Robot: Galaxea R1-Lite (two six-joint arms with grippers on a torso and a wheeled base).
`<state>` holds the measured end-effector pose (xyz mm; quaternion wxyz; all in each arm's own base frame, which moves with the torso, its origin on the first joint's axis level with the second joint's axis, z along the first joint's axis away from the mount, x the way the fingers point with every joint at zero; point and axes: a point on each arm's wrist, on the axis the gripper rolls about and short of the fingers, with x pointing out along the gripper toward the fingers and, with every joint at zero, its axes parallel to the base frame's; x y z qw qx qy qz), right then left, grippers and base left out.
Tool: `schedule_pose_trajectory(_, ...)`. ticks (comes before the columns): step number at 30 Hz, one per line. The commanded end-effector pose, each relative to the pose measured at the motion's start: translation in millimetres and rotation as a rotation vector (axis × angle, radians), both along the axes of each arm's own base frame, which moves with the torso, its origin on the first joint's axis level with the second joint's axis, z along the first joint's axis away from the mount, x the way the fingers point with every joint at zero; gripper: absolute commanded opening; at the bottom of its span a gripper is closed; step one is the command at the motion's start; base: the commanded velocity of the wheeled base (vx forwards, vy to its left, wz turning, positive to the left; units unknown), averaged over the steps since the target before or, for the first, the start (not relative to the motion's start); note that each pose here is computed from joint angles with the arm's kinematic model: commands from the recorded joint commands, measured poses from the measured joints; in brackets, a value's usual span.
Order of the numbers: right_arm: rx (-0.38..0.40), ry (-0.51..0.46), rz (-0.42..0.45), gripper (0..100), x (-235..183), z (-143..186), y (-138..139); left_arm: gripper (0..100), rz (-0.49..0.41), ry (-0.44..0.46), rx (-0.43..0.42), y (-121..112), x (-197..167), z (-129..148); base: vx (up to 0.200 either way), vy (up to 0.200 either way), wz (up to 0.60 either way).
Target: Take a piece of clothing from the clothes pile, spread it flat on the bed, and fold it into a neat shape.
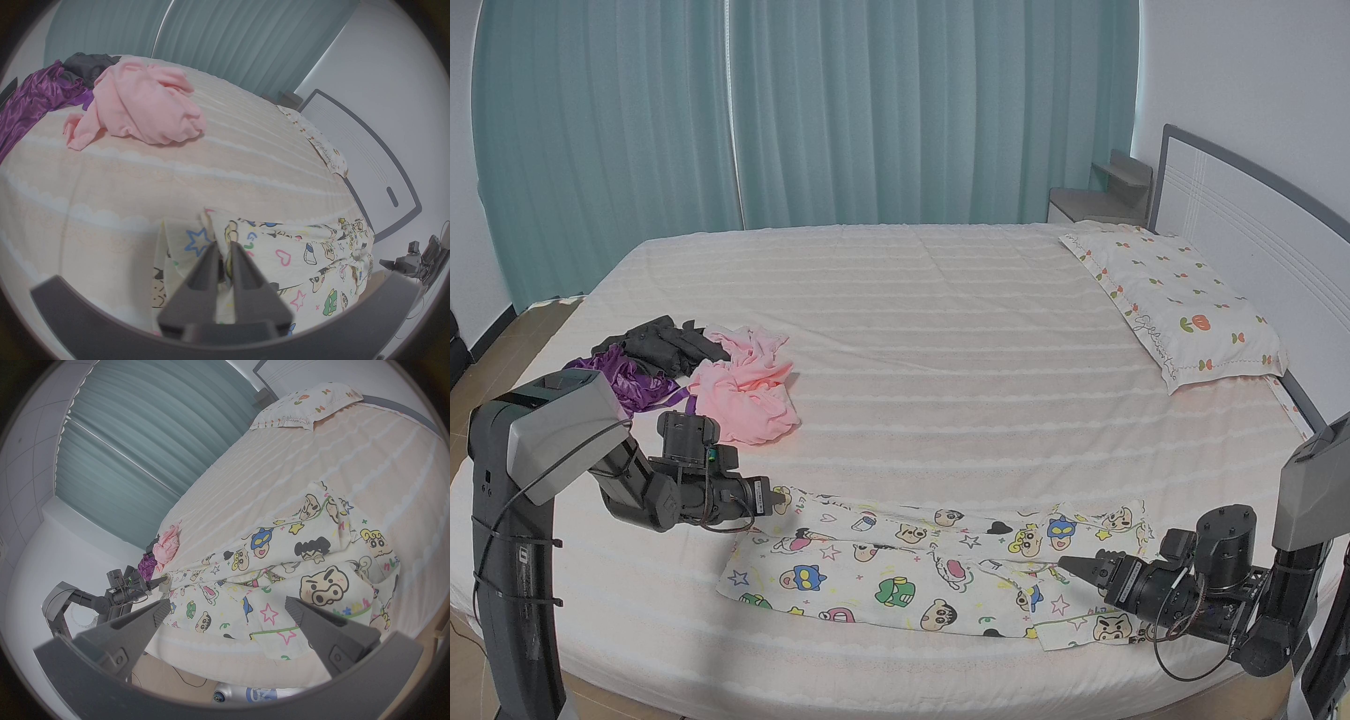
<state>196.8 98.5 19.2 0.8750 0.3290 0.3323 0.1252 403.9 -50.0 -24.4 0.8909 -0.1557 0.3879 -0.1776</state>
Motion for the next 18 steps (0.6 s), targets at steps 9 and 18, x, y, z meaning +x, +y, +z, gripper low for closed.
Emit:
schedule_pose_trajectory(9, 0.001, -0.002, 0.000, 100, -3, 1, -2, 0, 0.003, -0.093, -0.007, 0, 2, 33, 0.000, 0.000, 0.00)
schedule_pose_trajectory(18, 0.002, -0.003, 0.001, 100, -3, 1, -1, 0, -0.005, -0.247, -0.011, -8, 12, 52, 0.000, 0.000, 0.00)
